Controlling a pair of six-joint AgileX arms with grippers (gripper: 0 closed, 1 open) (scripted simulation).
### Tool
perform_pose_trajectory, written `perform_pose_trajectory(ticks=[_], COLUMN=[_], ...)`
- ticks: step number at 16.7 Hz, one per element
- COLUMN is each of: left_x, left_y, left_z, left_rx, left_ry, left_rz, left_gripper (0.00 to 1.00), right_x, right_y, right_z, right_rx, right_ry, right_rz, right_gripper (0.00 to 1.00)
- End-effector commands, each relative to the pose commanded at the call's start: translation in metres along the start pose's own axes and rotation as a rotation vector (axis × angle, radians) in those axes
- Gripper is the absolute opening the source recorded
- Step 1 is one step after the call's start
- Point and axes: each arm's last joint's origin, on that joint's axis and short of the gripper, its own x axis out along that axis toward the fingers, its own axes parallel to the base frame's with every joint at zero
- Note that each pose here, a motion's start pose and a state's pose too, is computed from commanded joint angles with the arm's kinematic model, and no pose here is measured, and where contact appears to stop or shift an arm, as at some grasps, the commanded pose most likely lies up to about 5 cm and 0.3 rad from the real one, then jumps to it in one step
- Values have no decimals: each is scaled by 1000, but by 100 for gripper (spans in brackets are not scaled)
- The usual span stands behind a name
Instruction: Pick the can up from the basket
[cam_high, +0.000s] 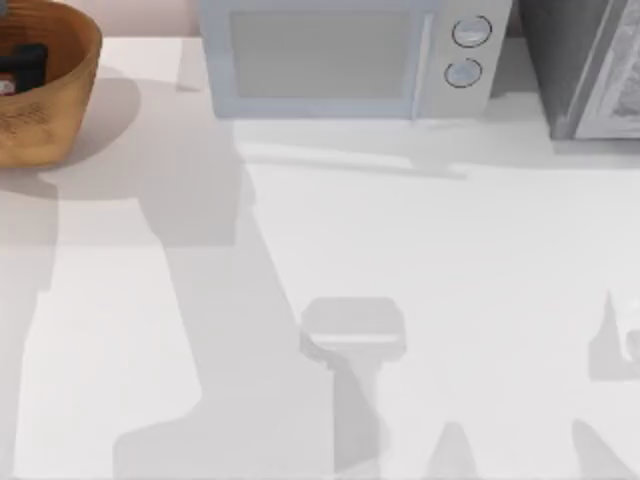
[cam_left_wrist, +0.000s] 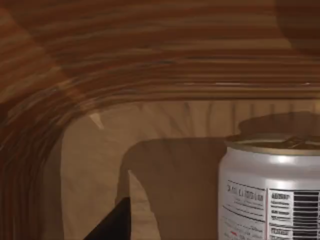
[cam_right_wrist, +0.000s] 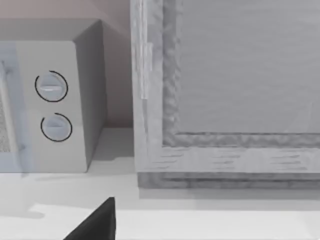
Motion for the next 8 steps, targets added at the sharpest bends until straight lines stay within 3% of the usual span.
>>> perform_pose_trajectory(ticks=[6,8], left_x=[12,12], left_y=[0,0], left_z=[-1,-1], left_rx=[0,0], left_ry=[0,0], left_rz=[0,0], left_gripper=[100,85], right_x=[0,0], right_y=[0,0], right_z=[0,0], right_rx=[0,0], right_ry=[0,0], right_rz=[0,0], right_gripper=[100,100])
